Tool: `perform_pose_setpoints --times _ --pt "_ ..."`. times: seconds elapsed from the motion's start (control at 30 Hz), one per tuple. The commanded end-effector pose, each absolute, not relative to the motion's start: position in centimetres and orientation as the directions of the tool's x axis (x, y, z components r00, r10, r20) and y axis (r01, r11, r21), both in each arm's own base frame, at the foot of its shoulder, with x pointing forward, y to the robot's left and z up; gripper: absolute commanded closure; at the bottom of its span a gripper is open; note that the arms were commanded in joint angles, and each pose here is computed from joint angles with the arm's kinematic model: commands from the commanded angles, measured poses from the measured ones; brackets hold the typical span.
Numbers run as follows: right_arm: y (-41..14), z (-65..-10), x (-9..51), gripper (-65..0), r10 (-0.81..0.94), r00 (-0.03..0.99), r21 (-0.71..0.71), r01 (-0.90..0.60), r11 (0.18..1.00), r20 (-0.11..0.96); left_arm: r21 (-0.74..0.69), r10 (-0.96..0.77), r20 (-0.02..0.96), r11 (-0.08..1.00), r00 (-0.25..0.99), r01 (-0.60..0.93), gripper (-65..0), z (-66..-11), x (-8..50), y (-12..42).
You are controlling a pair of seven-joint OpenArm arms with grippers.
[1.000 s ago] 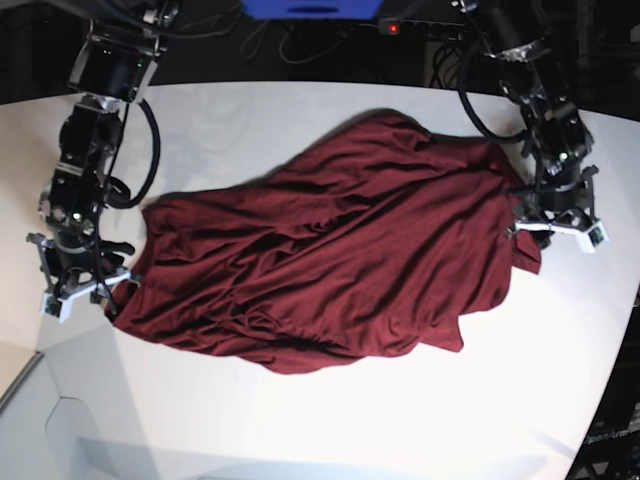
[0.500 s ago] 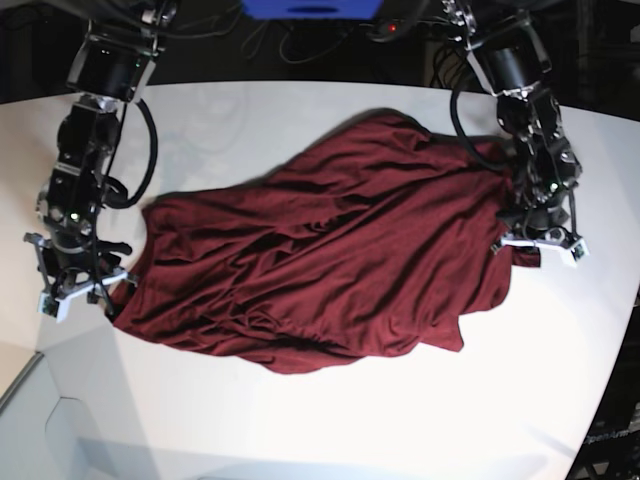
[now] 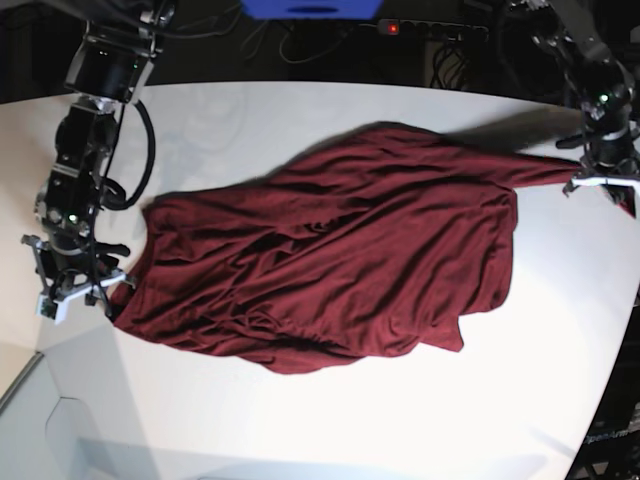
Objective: Layout the t-shirt on the table in an organized manner, then fold the t-shirt properly
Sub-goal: 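Pull a shirt corner outward with the left gripper and release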
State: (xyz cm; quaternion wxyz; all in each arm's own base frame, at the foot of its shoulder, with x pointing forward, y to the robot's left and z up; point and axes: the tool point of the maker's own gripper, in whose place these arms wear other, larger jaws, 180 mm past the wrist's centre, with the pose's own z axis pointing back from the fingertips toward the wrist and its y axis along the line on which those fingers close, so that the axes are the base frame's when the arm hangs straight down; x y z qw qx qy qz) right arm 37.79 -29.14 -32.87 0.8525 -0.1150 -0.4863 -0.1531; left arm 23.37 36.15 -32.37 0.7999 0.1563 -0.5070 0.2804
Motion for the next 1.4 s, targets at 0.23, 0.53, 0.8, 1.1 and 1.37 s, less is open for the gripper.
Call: perform_pose_setpoints --times 0.23,0.53,0.8,1.1,1.37 --pt "-28.5 -31.8 38.8 -27.0 -0.150 0.438 -0.023 0.367 0.930 0.886 -0.021 0.355 0.857 0.748 0.373 -0.663 -0.5 -36.1 21.1 37.9" --pt "-28.6 -31.9 38.7 -27.0 -0.148 0.441 -0.027 0.367 0.930 0.885 -0.081 0.402 0.842 0.754 0.360 -0.652 -24.3 -36.9 21.5 36.8" --pt "-28.7 -31.9 38.6 -27.0 -0.148 0.442 -0.029 0.369 0.929 0.885 -0.322 0.484 0.845 0.800 0.228 -0.506 -26.2 -32.7 25.6 31.6" --pt "-28.6 -31.8 38.6 -27.0 -0.147 0.445 -0.030 0.367 0.930 0.883 -0.359 0.532 0.756 0.824 0.381 -0.438 -25.7 -39.1 30.6 25.9" --pt "-29.5 -31.7 38.5 -27.0 -0.135 0.445 -0.047 0.375 0.926 0.885 -0.358 0.557 0.716 0.811 0.421 -0.464 -25.5 -41.6 30.7 25.9"
